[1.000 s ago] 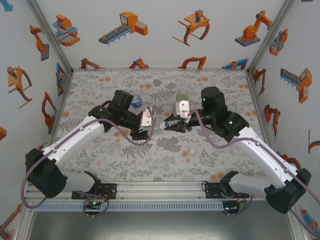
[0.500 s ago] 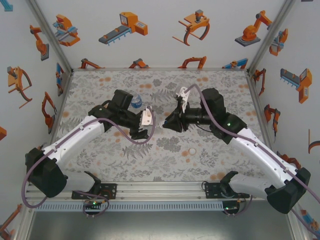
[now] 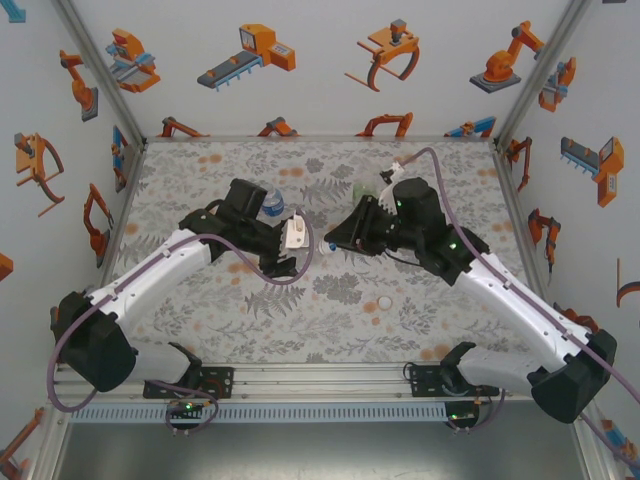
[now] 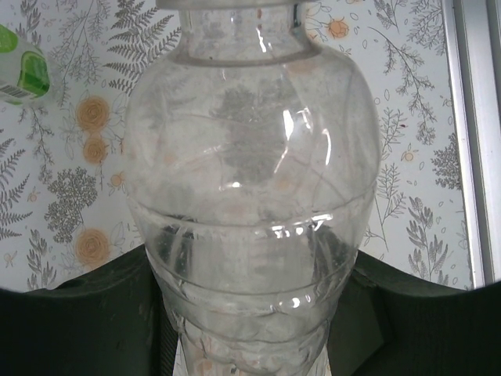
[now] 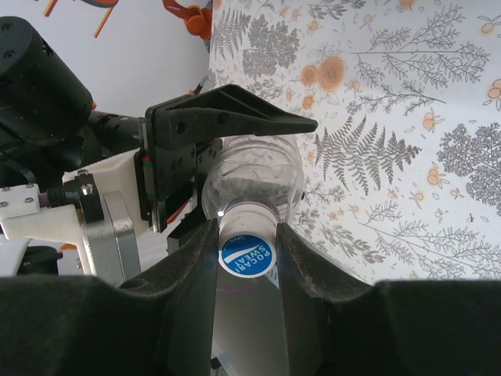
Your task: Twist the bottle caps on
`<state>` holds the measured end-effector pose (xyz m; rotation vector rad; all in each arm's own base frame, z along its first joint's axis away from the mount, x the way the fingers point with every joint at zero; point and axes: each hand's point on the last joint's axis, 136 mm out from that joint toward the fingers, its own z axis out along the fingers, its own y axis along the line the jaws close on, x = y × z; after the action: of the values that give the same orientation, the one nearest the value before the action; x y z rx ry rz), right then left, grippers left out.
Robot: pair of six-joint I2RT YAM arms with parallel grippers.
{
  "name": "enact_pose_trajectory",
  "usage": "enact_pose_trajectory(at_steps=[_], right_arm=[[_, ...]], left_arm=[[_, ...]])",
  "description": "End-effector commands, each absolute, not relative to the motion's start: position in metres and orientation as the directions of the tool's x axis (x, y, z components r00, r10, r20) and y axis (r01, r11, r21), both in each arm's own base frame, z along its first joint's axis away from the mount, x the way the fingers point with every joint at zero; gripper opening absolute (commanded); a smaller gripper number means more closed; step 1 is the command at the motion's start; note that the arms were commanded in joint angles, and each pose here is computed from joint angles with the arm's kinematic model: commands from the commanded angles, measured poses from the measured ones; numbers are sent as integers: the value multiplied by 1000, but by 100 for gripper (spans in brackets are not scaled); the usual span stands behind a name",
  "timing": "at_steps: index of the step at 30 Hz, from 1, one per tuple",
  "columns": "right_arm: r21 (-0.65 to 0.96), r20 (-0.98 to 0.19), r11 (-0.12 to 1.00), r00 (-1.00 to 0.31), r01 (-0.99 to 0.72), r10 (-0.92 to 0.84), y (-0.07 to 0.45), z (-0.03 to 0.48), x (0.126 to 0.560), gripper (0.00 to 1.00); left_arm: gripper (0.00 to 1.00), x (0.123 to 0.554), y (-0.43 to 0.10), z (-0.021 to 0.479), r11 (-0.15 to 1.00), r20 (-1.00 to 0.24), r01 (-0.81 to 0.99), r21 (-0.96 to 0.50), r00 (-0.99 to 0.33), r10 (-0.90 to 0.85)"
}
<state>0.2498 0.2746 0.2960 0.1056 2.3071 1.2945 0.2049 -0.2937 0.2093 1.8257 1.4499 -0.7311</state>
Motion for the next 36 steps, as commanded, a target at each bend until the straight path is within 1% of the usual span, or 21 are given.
enact_pose_trajectory(at_steps=[1, 3, 6, 8, 10, 12, 14, 15, 19, 21, 26, 29, 33, 36], right_arm=[[768, -517, 580, -799, -273, 308, 268, 326, 266, 11], [687, -633, 601, -743, -409, 218, 270, 336, 264, 33], [518, -795, 585, -604, -624, 59, 274, 354, 256, 44], [381, -879, 524, -474, -762, -51, 280, 365, 244, 47], [236, -935, 424, -322, -874, -145, 286, 372, 228, 48], [65, -967, 271, -127, -961, -219, 291, 373, 206, 52], [-88, -967, 132, 53, -987, -250, 292, 369, 186, 55], [-159, -957, 84, 133, -984, -258, 292, 366, 180, 55], [-318, -912, -42, 317, -947, -261, 292, 355, 167, 54], [-343, -900, -76, 351, -936, -258, 294, 350, 164, 52], [-327, -904, -102, 342, -940, -257, 298, 342, 165, 46], [-314, -907, -112, 333, -943, -256, 299, 337, 165, 44], [-302, -909, -115, 323, -946, -265, 299, 330, 164, 44], [-298, -907, -110, 318, -948, -275, 299, 328, 166, 40]], left_arm=[[0, 189, -304, 227, -217, -820, 961, 172, 262, 508], [0, 189, -304, 228, -217, -820, 960, 175, 264, 507], [0, 188, -305, 228, -220, -823, 960, 174, 264, 503], [0, 187, -305, 229, -223, -825, 959, 172, 264, 499], [0, 186, -305, 230, -226, -827, 959, 172, 265, 495], [0, 185, -305, 230, -228, -828, 958, 174, 268, 494], [0, 184, -305, 231, -231, -828, 957, 178, 272, 490], [0, 184, -305, 231, -232, -828, 956, 177, 272, 489], [0, 183, -305, 229, -237, -831, 957, 168, 267, 487], [0, 183, -305, 229, -238, -832, 957, 168, 267, 487], [0, 183, -305, 230, -238, -831, 957, 169, 268, 487], [0, 183, -305, 230, -239, -831, 956, 168, 268, 487], [0, 183, -305, 230, -239, -831, 956, 169, 269, 487], [0, 183, -305, 230, -239, -831, 956, 170, 269, 486]])
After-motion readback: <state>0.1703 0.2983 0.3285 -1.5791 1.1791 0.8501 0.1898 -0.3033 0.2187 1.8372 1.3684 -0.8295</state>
